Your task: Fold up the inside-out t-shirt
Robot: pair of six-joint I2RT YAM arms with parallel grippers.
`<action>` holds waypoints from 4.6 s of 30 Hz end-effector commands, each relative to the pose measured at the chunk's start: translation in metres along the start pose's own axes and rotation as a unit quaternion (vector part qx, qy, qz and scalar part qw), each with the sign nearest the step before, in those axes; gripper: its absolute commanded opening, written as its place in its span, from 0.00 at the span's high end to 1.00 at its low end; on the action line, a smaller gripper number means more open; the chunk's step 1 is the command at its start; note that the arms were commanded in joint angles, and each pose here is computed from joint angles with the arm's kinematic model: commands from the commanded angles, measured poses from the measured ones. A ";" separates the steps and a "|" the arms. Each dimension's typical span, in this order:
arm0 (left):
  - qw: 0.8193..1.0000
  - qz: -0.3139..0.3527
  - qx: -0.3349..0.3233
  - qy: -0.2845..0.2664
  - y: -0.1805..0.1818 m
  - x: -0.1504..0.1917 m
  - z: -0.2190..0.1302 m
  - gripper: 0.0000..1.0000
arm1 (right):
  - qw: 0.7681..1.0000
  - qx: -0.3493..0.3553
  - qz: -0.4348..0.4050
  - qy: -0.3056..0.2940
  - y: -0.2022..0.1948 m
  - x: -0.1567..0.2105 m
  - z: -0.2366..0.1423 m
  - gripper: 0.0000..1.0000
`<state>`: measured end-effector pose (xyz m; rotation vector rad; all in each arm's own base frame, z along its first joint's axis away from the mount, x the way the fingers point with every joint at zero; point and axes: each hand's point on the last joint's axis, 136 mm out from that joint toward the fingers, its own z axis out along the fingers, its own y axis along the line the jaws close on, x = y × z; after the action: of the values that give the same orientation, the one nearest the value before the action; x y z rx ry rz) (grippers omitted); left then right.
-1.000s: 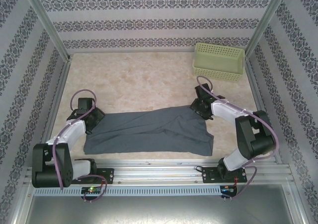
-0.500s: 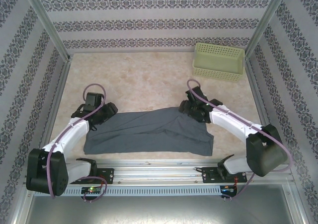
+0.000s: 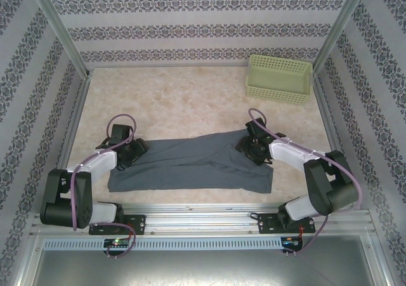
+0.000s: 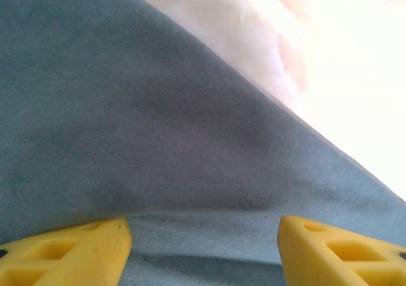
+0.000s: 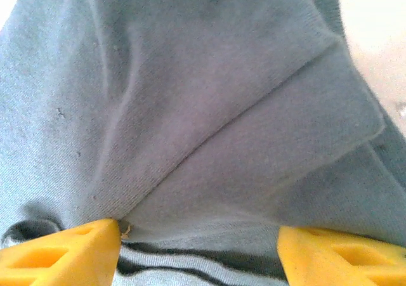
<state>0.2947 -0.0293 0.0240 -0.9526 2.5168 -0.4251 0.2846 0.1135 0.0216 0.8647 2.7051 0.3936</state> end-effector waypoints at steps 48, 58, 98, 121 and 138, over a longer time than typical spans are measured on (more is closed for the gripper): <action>0.998 -0.032 -0.052 -0.004 0.048 -0.018 -0.020 0.18 | 0.977 0.134 -0.157 0.047 0.003 -0.043 0.020 0.54; 0.999 -0.027 -0.024 0.016 0.036 -0.001 -0.018 0.18 | 0.982 0.126 -0.138 -0.003 -0.020 -0.058 -0.009 1.00; 0.997 0.051 0.029 0.054 0.006 0.043 -0.011 0.36 | 0.929 -0.087 -0.359 0.008 0.300 0.116 -0.075 1.00; 0.994 0.046 0.062 0.083 0.001 0.063 -0.008 0.55 | 0.928 -0.107 -0.351 0.067 0.337 0.175 -0.032 0.98; 0.995 0.027 0.039 -0.086 0.019 0.026 -0.090 0.39 | 0.893 -0.143 -0.427 -0.029 0.333 0.130 -0.131 0.41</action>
<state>0.2370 -0.0293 0.0916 -0.8074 2.3141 -0.4766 0.2962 0.4673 0.2058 -0.4150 2.6538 0.6252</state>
